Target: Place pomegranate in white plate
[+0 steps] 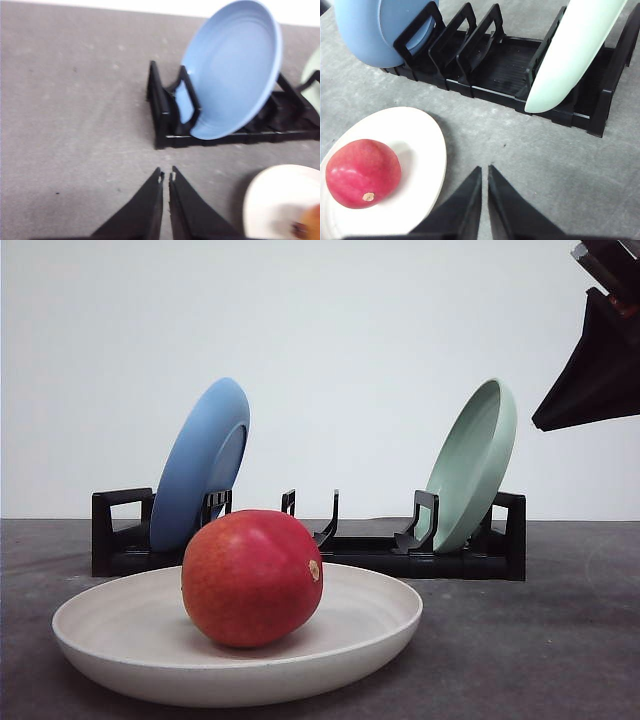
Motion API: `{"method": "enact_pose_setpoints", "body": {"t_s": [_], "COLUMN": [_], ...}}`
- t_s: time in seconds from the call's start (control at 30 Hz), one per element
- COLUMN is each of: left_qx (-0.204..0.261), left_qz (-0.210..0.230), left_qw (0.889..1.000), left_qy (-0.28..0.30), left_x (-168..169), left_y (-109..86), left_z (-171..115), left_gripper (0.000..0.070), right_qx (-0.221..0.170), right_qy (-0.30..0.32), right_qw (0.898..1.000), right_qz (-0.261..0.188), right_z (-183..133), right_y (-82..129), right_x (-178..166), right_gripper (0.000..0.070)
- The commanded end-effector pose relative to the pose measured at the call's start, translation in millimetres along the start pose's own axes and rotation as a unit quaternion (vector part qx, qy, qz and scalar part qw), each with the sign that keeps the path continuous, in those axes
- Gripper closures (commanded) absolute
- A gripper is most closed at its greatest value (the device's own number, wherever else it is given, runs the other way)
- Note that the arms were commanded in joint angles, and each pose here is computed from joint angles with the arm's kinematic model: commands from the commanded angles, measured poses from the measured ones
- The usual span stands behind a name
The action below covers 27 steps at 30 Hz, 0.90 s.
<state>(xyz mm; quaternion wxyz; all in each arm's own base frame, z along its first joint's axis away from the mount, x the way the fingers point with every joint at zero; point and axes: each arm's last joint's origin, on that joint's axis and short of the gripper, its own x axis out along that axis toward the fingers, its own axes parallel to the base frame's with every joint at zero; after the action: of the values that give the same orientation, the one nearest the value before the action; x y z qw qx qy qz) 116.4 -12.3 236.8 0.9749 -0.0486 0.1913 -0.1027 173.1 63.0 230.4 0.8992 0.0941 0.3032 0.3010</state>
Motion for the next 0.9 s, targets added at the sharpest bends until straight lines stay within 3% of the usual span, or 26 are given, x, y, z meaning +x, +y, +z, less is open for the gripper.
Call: {"method": "enact_pose_setpoints", "body": {"t_s": [0.0, 0.37, 0.87], "left_qx": [0.002, 0.006, 0.008], "left_qz": [0.005, 0.038, 0.045], "left_qw": [1.000, 0.995, 0.993], "left_qy": [-0.019, -0.089, -0.106], "left_x": [3, 6, 11], "left_y": [2.9, 12.7, 15.2], "left_z": [-12, -74, -88], "left_gripper": [0.0700, 0.0700, 0.0700], "right_qx": [-0.002, -0.002, -0.002], "right_qy": [-0.002, -0.002, -0.002], "right_qw": [1.000, 1.000, 1.000], "right_qz": [0.004, 0.004, 0.004], "right_z": [1, 1, 1], "right_y": [1, 1, 1], "right_x": [1, 1, 1], "right_gripper": [0.0684, 0.0684, 0.0684]}}
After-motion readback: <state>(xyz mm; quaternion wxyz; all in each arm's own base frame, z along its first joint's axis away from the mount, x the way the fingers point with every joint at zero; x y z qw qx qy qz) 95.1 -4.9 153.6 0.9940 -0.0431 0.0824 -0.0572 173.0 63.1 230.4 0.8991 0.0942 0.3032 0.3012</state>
